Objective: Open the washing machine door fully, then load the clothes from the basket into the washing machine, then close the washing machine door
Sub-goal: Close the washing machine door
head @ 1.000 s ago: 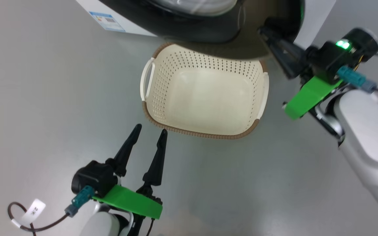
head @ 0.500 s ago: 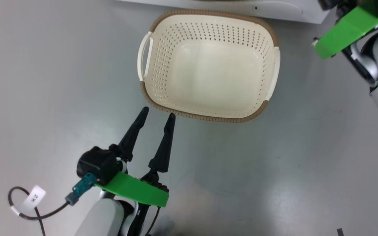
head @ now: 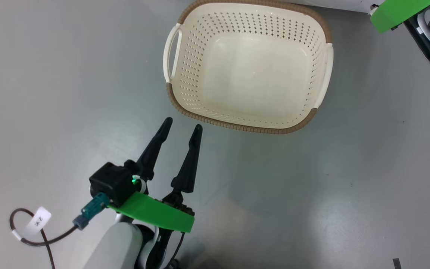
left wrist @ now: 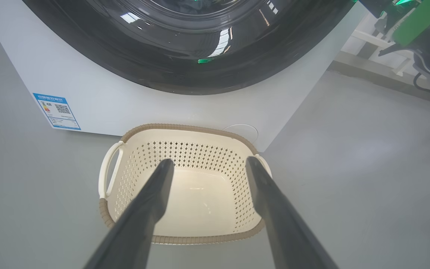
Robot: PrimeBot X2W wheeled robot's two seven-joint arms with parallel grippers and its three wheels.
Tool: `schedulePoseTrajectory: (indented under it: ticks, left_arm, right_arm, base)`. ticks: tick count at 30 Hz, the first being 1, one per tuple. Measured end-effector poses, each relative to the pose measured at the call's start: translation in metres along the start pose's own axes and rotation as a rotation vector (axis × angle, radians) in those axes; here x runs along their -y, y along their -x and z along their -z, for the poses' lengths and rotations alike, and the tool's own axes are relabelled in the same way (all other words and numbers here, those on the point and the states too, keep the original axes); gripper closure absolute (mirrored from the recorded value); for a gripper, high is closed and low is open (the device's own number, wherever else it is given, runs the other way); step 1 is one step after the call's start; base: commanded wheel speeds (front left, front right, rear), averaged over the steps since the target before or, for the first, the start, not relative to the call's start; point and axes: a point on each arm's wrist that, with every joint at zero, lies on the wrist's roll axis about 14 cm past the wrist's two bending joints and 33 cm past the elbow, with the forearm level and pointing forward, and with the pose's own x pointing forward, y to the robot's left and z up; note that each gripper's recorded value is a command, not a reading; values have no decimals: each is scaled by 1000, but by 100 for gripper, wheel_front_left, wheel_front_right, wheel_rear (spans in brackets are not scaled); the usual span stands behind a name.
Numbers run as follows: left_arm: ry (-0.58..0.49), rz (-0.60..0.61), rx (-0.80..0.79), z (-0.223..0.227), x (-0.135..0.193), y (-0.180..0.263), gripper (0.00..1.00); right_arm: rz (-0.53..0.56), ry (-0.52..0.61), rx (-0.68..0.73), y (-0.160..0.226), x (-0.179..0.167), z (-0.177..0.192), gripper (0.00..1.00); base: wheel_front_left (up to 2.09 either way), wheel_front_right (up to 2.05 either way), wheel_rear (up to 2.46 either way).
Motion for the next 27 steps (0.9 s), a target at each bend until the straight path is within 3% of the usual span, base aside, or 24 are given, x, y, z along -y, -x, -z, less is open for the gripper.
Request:
schedulePoseTrajectory:
  ticks: [15,27]
  left_arm:
    - [-1,12,42,-16,5,3,0]
    - [-36,52,114,-42,23,18,0]
  right_arm:
    - [48,-5,22,9,7,-22,100]
    - [126,-114,-38,76,-17,-26,100]
  base:
    - [0,0,0]
    - [0,0,0]
